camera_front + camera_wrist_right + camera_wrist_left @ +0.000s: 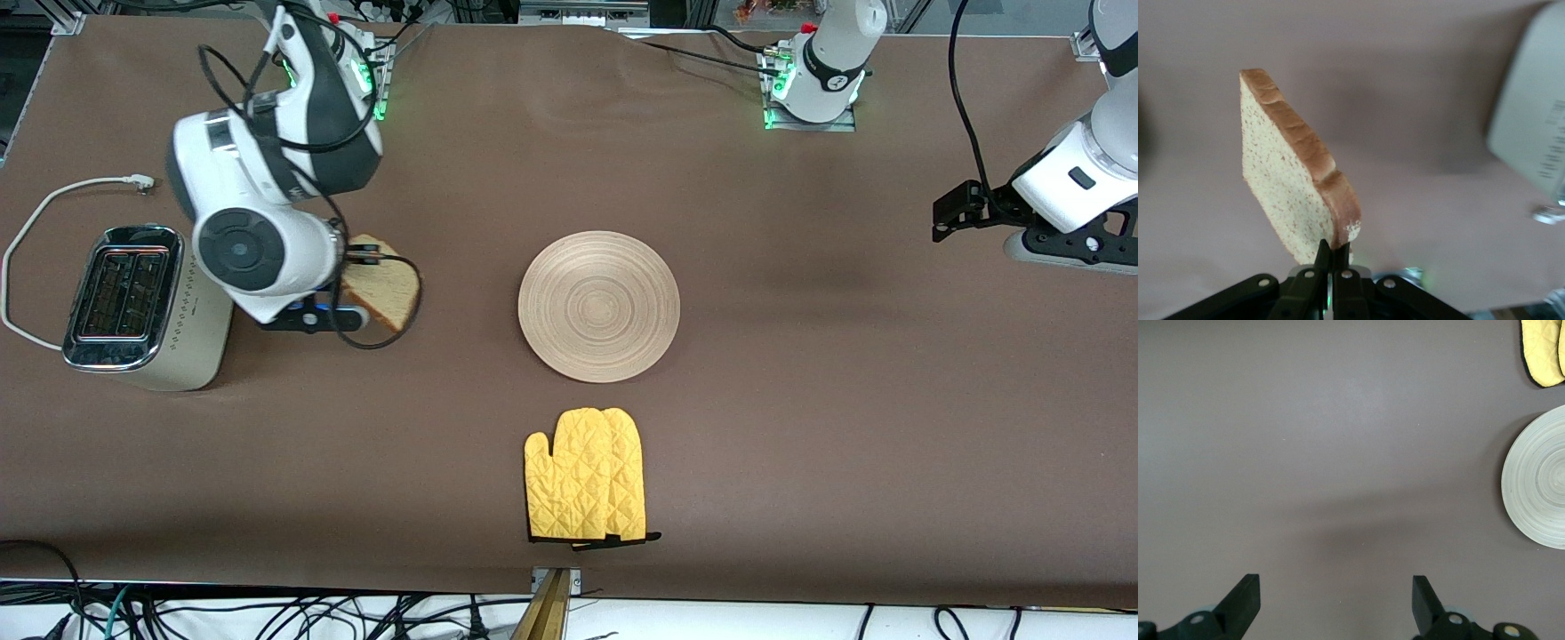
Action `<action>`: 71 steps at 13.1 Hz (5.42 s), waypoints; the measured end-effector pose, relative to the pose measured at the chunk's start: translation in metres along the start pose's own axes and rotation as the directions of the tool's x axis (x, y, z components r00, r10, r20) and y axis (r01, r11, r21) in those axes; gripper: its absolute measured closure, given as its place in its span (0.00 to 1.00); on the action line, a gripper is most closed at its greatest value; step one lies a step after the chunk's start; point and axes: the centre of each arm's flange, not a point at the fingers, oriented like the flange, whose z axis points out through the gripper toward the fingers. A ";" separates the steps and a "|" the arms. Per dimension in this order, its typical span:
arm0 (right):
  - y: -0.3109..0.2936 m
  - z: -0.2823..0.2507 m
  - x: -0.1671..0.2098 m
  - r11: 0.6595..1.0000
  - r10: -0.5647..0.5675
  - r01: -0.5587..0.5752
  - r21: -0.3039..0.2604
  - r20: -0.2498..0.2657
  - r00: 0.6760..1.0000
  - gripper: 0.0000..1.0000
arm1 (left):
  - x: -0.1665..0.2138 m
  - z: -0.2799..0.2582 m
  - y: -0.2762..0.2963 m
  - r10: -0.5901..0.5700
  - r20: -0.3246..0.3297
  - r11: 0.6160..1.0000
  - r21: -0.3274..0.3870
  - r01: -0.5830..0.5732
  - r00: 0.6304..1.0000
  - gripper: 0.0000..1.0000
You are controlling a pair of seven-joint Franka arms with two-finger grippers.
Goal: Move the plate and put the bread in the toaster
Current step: 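Lift the bread with the right gripper and carry it to the toaster, then lower the bread into a toaster slot with the right gripper, then open the right gripper and release the bread into the slot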
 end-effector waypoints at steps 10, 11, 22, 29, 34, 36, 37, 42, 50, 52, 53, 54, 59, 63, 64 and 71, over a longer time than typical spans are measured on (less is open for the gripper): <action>0.240 -0.016 -0.027 0.972 -0.003 0.031 -0.232 0.119 0.993 0.96 | 0.005 0.006 0.002 0.004 0.010 1.000 -0.002 -0.004 1.000 0.00; 0.258 -0.013 -0.025 0.968 -0.022 0.052 -0.245 0.124 0.992 0.96 | 0.005 0.007 0.002 0.005 0.012 1.000 -0.002 -0.005 1.000 0.00; 0.295 0.080 0.057 0.936 -0.097 0.157 -0.315 0.198 0.975 0.96 | 0.012 0.019 0.001 0.004 0.033 1.000 -0.005 -0.004 0.999 0.00; 0.308 0.074 0.063 0.931 -0.092 0.133 -0.339 0.136 0.986 0.96 | 0.012 0.019 0.001 0.004 0.033 1.000 -0.005 -0.004 0.999 0.00; 0.307 0.066 0.067 0.931 -0.037 0.060 -0.361 0.070 0.997 0.96 | 0.012 0.019 0.001 0.004 0.033 1.000 -0.005 -0.004 0.999 0.00; 0.306 0.064 0.069 0.930 -0.003 0.017 -0.368 0.037 0.999 0.96 | 0.012 0.019 0.001 0.004 0.033 1.000 -0.005 -0.004 0.999 0.00; 0.304 0.063 0.071 0.929 0.013 -0.005 -0.371 0.020 1.000 0.96 | 0.012 0.019 0.001 0.004 0.033 1.000 -0.005 -0.004 0.999 0.00; 0.287 0.053 0.074 0.920 0.079 -0.089 -0.382 -0.041 0.996 0.96 | 0.012 0.019 0.001 0.004 0.033 1.000 -0.005 -0.004 0.999 0.00; 0.277 0.051 0.067 0.869 0.164 -0.143 -0.474 0.002 0.987 0.96 | 0.012 0.019 0.001 0.004 0.033 1.000 -0.005 -0.004 0.999 0.00; 0.277 0.051 0.067 0.857 0.201 -0.185 -0.481 -0.018 0.979 0.96 | 0.012 0.019 0.001 0.004 0.033 1.000 -0.005 -0.004 0.999 0.00; 0.277 0.051 0.067 0.852 0.218 -0.204 -0.481 -0.028 0.976 0.96 | 0.012 0.019 0.001 0.004 0.033 1.000 -0.005 -0.004 0.999 0.00; 0.274 0.050 0.068 0.848 0.231 -0.221 -0.482 -0.038 0.972 0.96 | 0.012 0.019 0.001 0.004 0.033 1.000 -0.005 -0.004 0.999 0.00; 0.229 0.055 0.080 0.817 0.262 -0.266 -0.511 -0.080 0.962 0.96 | 0.012 0.019 0.001 0.004 0.033 1.000 -0.005 -0.004 0.999 0.00; 0.220 0.066 0.087 0.796 0.305 -0.309 -0.521 -0.095 0.948 0.96 | 0.012 0.019 0.001 0.004 0.033 1.000 -0.005 -0.004 0.999 0.00; 0.219 0.068 0.088 0.791 0.319 -0.323 -0.519 -0.100 0.942 0.96 | 0.012 0.019 0.001 0.004 0.033 1.000 -0.005 -0.004 0.999 0.00; 0.216 0.076 0.094 0.820 0.327 -0.329 -0.469 -0.090 0.941 0.33 | 0.012 0.019 0.002 0.006 0.033 1.000 -0.005 -0.006 0.999 0.00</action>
